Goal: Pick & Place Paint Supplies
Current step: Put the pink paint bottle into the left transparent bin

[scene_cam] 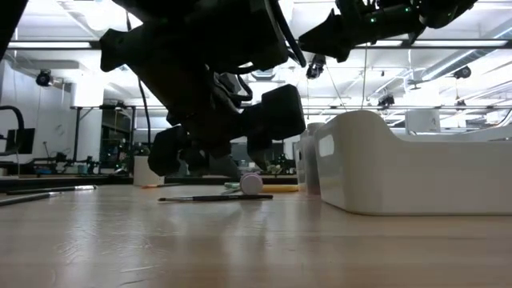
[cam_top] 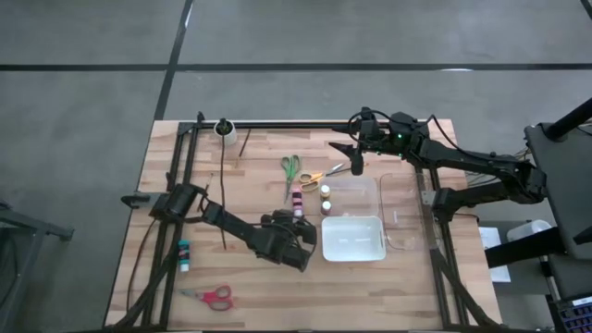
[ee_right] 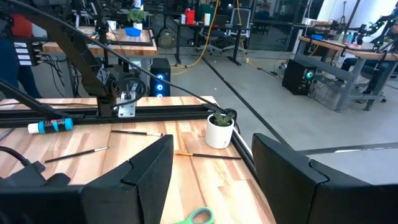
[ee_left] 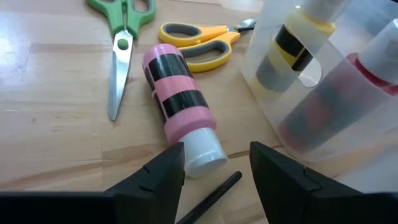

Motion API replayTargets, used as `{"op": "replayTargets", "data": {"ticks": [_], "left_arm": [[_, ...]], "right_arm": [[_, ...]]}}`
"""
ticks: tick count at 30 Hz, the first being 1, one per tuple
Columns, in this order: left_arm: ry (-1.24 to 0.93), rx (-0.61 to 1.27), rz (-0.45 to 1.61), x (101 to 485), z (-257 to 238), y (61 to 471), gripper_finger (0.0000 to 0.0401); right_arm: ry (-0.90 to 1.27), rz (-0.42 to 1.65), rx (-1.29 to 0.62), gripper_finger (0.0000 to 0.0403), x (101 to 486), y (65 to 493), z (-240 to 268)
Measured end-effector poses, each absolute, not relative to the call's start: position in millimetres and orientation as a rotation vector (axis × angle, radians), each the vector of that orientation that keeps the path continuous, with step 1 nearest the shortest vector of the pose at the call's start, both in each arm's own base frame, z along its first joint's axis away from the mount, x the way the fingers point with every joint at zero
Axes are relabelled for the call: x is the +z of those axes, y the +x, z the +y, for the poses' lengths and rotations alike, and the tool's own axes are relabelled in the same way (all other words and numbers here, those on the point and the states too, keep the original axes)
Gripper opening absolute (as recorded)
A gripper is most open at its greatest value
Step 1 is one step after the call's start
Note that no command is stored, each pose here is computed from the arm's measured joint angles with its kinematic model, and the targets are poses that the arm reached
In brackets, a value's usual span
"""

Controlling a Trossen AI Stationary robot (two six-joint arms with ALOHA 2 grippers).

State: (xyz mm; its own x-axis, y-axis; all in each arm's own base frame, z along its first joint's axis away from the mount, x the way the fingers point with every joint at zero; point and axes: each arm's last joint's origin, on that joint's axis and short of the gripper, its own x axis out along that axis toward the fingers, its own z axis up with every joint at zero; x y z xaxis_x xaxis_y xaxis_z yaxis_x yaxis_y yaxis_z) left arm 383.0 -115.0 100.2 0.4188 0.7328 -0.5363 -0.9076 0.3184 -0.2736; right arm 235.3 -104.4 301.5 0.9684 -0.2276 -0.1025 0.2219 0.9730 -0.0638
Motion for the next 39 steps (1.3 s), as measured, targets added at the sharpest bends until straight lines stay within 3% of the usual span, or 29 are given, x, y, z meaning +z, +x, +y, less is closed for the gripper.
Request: {"op": "replayTargets", "data": {"ticks": [4,12,15,39], "left_arm": [[-0.596,1.106,0.337,102.9,-114.9,382.7,0.0198],[-0.612,1.111,0.328,102.9,-114.8,382.5,0.0287],[-0.614,1.11,0.333,102.8,-114.9,382.5,0.0304],[-0.623,1.119,0.395,85.3,-108.8,386.1,0.0308]], "right_arm": [[-0.052,0.11,-0.227,0.0217,301.4,235.3,-104.4],[-0.052,0.11,-0.227,0.0217,301.4,235.3,-104.4],[-0.052,0.11,-0.227,0.0217,301.4,235.3,-104.4],[-0.052,0.109,-0.227,0.0217,301.5,235.3,-104.4]]}}
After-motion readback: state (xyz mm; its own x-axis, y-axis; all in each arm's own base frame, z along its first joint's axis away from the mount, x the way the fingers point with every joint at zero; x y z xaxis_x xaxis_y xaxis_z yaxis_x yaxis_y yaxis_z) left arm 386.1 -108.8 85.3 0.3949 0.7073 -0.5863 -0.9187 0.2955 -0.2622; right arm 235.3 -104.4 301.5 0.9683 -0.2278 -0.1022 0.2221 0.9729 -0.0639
